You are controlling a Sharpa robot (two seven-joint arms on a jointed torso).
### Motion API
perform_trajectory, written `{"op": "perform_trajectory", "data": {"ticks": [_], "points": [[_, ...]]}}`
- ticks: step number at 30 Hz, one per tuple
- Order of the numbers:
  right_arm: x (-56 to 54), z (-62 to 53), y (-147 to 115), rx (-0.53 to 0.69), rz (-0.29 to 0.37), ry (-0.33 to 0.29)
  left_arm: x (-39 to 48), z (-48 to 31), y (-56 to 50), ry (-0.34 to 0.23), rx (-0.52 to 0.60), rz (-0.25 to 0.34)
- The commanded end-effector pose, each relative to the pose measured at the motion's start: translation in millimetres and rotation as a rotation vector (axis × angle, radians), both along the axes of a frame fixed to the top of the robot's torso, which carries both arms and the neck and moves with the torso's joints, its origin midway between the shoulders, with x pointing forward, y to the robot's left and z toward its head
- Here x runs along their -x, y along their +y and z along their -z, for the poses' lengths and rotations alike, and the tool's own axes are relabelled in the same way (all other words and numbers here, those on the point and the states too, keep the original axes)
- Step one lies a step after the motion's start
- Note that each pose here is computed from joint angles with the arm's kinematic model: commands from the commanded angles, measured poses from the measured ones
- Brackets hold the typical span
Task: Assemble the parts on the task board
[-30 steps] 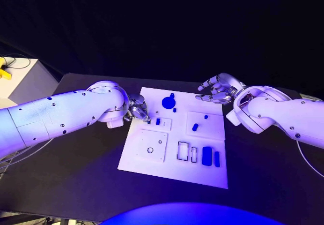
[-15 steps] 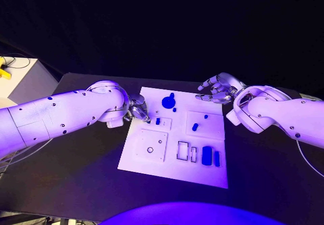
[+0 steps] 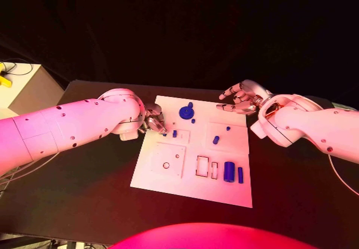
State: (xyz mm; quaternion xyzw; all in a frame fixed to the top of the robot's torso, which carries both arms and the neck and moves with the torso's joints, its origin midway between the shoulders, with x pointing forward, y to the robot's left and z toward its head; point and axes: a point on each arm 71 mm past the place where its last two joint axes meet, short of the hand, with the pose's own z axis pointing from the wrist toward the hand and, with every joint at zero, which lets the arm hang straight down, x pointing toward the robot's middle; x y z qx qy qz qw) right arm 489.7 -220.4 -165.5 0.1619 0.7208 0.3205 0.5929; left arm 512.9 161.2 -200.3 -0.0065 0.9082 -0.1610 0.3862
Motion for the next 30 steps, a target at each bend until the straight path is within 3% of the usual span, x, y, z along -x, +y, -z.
{"op": "perform_trajectory", "data": {"ticks": [1, 18, 30], "points": [[0.8, 0.5, 1.3, 0.006, -0.015, 0.004, 3.9, 7.5, -3.9, 0.029, -0.025, 0.023], [0.8, 0.4, 1.2, 0.006, -0.014, 0.003, 6.3, 9.9, -8.8, 0.039, -0.034, 0.037], [0.7, 0.4, 0.6, 0.006, -0.012, 0.003, 5.8, 9.4, -6.0, 0.03, -0.029, 0.026]]}}
